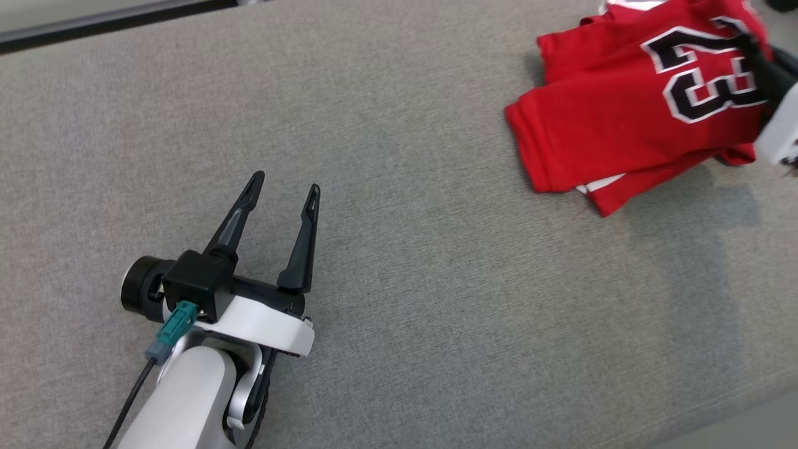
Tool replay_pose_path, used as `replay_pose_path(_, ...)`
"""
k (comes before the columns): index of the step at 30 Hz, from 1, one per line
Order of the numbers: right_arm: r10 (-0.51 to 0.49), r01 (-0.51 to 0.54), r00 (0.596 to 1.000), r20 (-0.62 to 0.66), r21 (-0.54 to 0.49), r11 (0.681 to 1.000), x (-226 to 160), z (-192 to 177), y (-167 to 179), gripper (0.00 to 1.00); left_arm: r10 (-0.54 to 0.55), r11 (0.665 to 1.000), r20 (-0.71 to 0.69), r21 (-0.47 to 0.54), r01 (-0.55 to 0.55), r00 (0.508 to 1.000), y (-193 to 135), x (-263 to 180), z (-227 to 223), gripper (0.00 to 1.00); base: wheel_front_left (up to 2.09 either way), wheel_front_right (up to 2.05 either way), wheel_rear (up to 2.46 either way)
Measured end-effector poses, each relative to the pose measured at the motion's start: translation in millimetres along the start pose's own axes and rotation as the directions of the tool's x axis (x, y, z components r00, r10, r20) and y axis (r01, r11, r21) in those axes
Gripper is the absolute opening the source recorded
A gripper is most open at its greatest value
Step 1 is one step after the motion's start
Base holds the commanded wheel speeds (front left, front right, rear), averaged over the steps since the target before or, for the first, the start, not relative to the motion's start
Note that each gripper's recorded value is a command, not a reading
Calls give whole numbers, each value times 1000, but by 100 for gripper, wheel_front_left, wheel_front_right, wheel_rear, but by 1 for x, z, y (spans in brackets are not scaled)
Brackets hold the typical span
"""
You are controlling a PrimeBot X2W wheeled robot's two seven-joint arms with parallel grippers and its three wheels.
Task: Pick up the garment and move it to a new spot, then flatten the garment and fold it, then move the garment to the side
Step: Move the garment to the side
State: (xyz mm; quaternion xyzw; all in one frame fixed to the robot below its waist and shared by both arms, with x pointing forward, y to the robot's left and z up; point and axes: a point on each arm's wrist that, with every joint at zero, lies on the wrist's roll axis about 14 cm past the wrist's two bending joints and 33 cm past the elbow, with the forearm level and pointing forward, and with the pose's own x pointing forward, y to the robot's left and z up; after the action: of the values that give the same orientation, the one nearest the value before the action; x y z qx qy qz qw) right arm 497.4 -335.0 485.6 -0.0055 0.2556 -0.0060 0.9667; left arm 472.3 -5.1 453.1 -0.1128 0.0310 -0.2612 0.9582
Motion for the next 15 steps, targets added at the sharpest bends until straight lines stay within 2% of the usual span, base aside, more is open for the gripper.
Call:
replay_pose_path(6,-154,151,985,-74,-44,987,17,-8,-52,0,25,1000,-21,3,-25,999,14,5,-13,100,0,0,0)
replay_pose_path(9,-190,185,977,-94,-56,981,23,-13,-60,0,31,1000,-28,2,-31,999,17,5,-17,100,0,0,0)
replay_pose_path(11,-208,201,974,-87,-80,976,31,-13,-61,46,38,999,-29,3,-38,999,20,7,-17,100,0,0,0)
replay_pose_path(12,-210,203,974,-83,-88,975,35,-13,-59,100,41,999,-29,4,-41,999,22,7,-18,100,0,0,0)
replay_pose_path(15,-234,225,969,-81,-111,968,40,-17,-61,100,51,999,-29,8,-50,998,25,5,-17,100,0,0,0)
